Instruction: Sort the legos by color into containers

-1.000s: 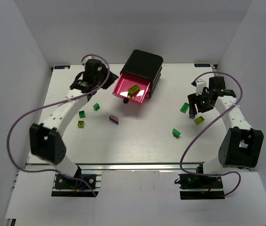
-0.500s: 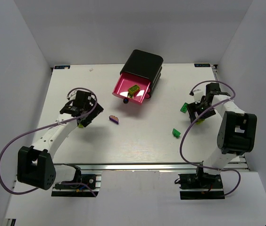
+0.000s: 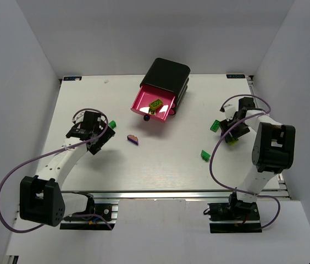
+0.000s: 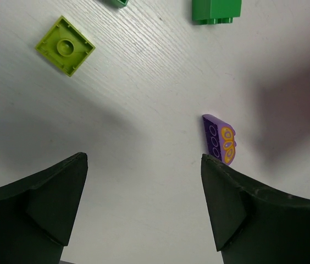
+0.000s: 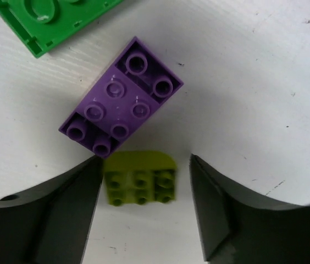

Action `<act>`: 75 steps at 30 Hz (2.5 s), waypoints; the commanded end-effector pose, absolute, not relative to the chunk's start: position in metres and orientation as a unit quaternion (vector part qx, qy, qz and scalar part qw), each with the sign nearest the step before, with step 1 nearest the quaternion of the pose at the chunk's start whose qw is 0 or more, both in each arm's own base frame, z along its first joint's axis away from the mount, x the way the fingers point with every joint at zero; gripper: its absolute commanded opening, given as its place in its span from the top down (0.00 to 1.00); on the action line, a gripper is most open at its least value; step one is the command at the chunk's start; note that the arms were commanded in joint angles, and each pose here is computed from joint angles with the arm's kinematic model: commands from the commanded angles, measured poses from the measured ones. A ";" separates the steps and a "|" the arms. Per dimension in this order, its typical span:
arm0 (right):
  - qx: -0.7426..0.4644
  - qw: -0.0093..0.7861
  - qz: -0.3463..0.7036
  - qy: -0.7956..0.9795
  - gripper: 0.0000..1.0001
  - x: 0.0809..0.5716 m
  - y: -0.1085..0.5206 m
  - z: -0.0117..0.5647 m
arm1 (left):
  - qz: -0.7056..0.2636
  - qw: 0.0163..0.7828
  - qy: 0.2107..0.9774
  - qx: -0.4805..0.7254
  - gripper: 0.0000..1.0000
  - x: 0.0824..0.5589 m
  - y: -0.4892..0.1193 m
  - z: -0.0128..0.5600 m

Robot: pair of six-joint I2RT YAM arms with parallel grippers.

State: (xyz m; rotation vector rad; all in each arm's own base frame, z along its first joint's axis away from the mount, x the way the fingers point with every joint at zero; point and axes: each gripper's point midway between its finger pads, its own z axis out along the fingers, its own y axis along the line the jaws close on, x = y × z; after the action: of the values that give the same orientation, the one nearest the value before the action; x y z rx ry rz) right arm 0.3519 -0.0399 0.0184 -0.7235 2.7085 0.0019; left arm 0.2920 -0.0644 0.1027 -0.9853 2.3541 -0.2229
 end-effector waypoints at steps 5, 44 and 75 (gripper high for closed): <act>-0.255 0.179 0.016 0.950 0.56 0.355 -0.040 0.028 | -0.060 0.301 0.874 -0.377 0.06 0.288 -0.045 0.108; -0.507 0.363 0.331 0.708 0.71 0.406 0.328 0.247 | -0.064 0.292 0.865 -0.404 0.06 0.260 -0.031 0.101; -0.502 0.349 0.249 0.752 0.27 0.429 0.333 0.186 | -0.062 0.294 0.859 -0.414 0.05 0.249 -0.028 0.104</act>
State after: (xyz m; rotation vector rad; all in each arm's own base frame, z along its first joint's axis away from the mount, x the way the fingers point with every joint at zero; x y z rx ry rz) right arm 0.4177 0.3276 0.1755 -1.3098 2.0058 0.6871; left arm 0.2466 -0.0305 0.0970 -1.0879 2.3187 -0.1608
